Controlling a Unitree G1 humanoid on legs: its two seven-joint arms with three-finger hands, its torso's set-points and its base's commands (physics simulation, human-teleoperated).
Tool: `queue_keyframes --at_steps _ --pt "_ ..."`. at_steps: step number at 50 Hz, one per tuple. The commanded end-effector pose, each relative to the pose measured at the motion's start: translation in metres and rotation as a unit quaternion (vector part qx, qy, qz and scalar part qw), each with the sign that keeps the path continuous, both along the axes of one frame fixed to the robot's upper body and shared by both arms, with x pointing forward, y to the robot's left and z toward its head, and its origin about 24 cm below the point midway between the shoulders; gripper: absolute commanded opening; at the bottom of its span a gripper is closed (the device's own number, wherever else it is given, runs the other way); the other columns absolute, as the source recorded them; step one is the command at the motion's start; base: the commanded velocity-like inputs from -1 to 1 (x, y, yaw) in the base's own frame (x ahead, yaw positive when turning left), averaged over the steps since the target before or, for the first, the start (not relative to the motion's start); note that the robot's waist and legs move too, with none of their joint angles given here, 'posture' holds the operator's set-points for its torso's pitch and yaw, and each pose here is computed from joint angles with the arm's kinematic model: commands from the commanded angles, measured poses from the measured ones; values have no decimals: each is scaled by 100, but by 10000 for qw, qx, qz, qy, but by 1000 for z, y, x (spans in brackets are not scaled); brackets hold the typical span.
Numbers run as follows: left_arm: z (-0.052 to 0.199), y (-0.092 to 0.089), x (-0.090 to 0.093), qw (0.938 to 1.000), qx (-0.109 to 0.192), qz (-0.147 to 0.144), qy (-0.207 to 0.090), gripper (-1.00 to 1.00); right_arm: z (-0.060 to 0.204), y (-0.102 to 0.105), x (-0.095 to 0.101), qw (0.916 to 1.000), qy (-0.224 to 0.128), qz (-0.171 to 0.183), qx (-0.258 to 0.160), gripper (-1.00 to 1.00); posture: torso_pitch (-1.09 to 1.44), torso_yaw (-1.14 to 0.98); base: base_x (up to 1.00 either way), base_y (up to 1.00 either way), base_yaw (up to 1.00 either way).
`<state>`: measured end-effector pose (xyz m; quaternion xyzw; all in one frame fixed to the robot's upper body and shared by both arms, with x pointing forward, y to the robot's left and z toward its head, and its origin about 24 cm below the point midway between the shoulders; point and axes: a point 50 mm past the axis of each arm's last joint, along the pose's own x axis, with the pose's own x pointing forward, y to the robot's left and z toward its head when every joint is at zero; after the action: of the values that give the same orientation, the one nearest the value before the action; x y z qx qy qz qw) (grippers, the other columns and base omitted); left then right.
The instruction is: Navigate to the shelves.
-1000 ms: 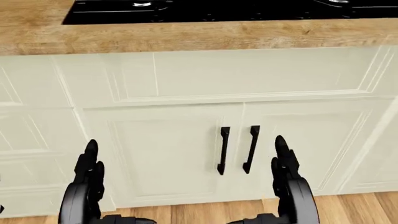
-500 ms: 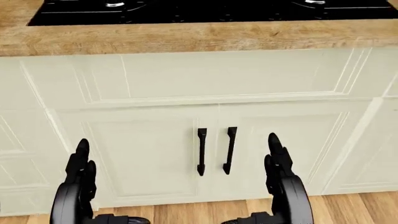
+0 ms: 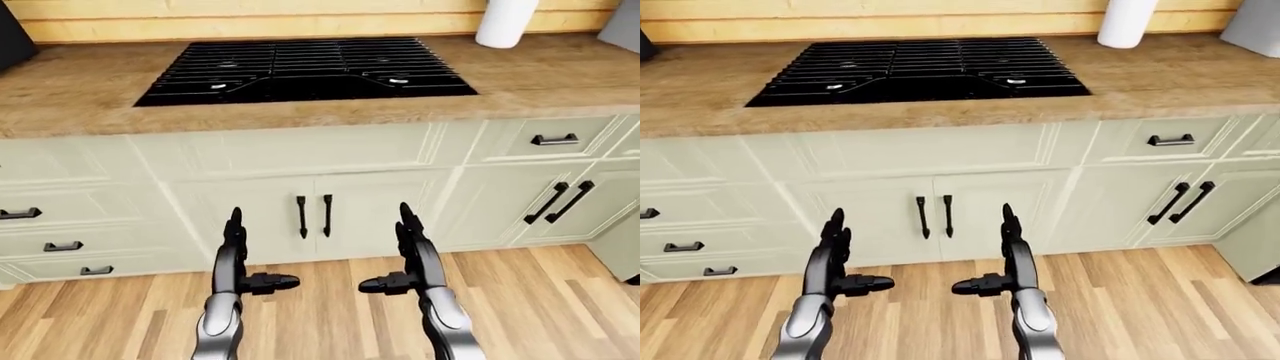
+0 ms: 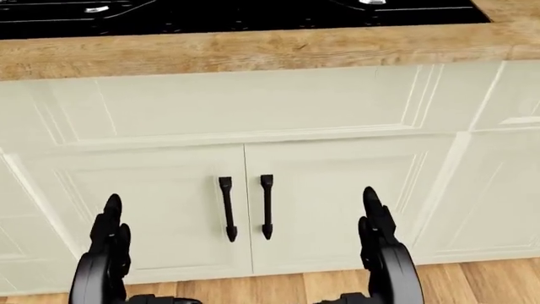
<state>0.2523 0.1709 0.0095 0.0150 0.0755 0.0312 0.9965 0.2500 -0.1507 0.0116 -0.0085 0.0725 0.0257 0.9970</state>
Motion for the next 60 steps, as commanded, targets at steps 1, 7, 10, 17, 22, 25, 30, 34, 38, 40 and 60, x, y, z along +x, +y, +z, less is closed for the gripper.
queue_keyframes --at_steps 1,7,10,17,22,25,30,34,38,40,60 --pt "20 -6 7 9985 -5 -132 -529 100 20 -3 6 9986 -523 -54 -37 100 0 0 0 -44 0" --pt "20 -6 7 9985 -2 -136 -530 100 20 -3 6 9986 -525 -52 -39 100 0 0 0 -43 0" --pt "20 -6 7 9985 -3 -137 -531 100 19 -3 7 9986 -524 -52 -42 100 0 0 0 -44 0" --pt "19 -6 8 9985 2 -140 -530 100 19 -3 7 9986 -526 -51 -42 100 0 0 0 -43 0" --pt "20 -6 8 9985 1 -138 -530 100 19 -3 7 9986 -525 -52 -42 100 0 0 0 -43 0" --pt "20 -6 7 9985 3 -137 -531 100 19 -4 7 9986 -523 -53 -42 100 0 0 0 -43 0" --pt "19 -6 8 9985 4 -132 -526 100 19 -3 7 9986 -521 -54 -42 100 0 0 0 -43 0" --pt "19 -6 8 9985 3 -130 -526 100 19 -4 7 9986 -519 -58 -39 100 0 0 0 -43 0" --pt "20 -6 7 9985 3 -128 -524 100 19 -4 7 9986 -520 -56 -44 100 0 0 0 -43 0" --pt "20 -6 7 9985 4 -129 -525 100 19 -4 7 9986 -522 -58 -40 100 0 0 0 -43 0" --pt "19 -6 9 9985 5 -130 -527 100 19 -3 7 9986 -516 -55 -45 100 0 0 0 -43 0"
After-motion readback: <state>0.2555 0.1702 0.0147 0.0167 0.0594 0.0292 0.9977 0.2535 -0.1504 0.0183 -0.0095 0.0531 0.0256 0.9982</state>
